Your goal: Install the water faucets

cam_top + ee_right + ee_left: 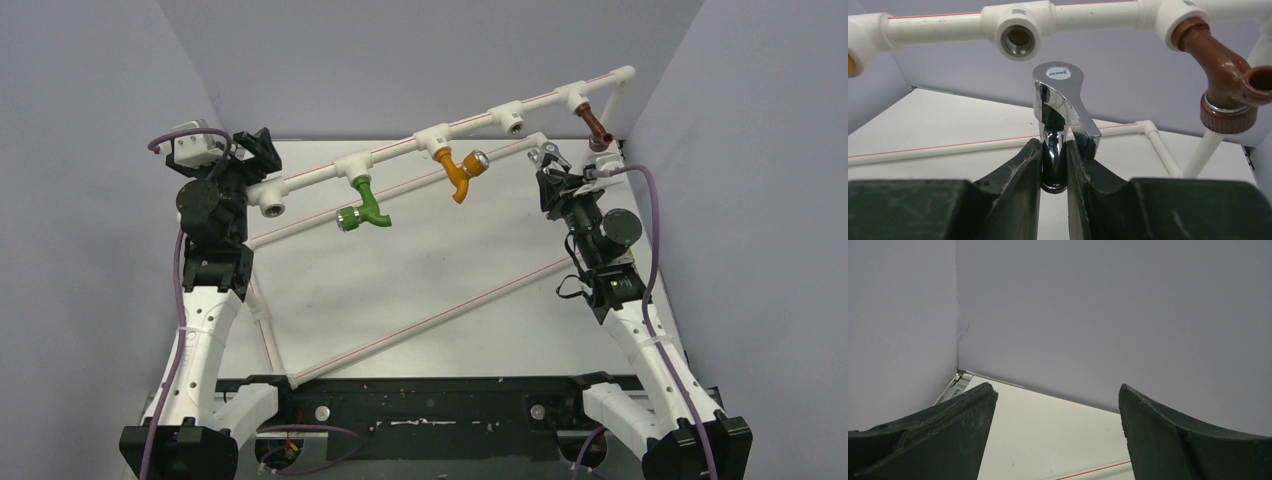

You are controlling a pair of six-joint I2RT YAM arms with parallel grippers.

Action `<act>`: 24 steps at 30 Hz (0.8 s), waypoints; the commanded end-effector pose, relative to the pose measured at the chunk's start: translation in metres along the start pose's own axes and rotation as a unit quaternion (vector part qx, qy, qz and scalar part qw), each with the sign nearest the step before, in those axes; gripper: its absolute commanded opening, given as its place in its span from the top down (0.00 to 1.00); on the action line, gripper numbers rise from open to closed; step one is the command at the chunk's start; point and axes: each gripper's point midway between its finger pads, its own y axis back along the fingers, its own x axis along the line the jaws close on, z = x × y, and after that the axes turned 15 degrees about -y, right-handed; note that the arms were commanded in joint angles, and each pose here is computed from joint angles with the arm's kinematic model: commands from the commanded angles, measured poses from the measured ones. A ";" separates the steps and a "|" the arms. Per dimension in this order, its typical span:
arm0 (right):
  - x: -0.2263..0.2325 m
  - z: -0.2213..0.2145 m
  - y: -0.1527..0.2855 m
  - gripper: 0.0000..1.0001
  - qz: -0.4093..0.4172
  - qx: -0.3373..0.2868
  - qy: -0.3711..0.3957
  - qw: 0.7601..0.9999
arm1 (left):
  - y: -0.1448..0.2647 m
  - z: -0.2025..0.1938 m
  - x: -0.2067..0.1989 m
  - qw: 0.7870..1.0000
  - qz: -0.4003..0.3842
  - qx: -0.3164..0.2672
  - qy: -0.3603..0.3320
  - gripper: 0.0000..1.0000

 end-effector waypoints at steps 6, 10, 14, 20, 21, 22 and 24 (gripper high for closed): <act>0.034 0.064 -0.001 1.00 0.076 -0.097 0.054 0.991 | 0.028 -0.124 -0.006 0.978 -0.032 0.202 -0.029 0.10; 0.038 0.071 -0.002 1.00 0.084 -0.103 0.065 0.989 | 0.029 -0.124 -0.005 0.978 -0.032 0.203 -0.030 0.10; 0.041 0.078 -0.008 1.00 0.089 -0.106 0.076 0.987 | 0.029 -0.124 -0.005 0.978 -0.033 0.203 -0.030 0.10; 0.046 0.084 -0.016 1.00 0.101 -0.109 0.079 0.986 | 0.029 -0.126 -0.005 0.978 -0.033 0.205 -0.032 0.10; 0.046 0.084 -0.017 1.00 0.102 -0.109 0.078 0.986 | 0.029 -0.125 -0.005 0.978 -0.033 0.204 -0.031 0.10; 0.047 0.084 -0.018 1.00 0.103 -0.109 0.078 0.986 | 0.029 -0.126 -0.005 0.978 -0.033 0.205 -0.031 0.10; 0.047 0.084 -0.021 1.00 0.105 -0.110 0.075 0.985 | 0.029 -0.126 -0.005 0.978 -0.033 0.206 -0.032 0.10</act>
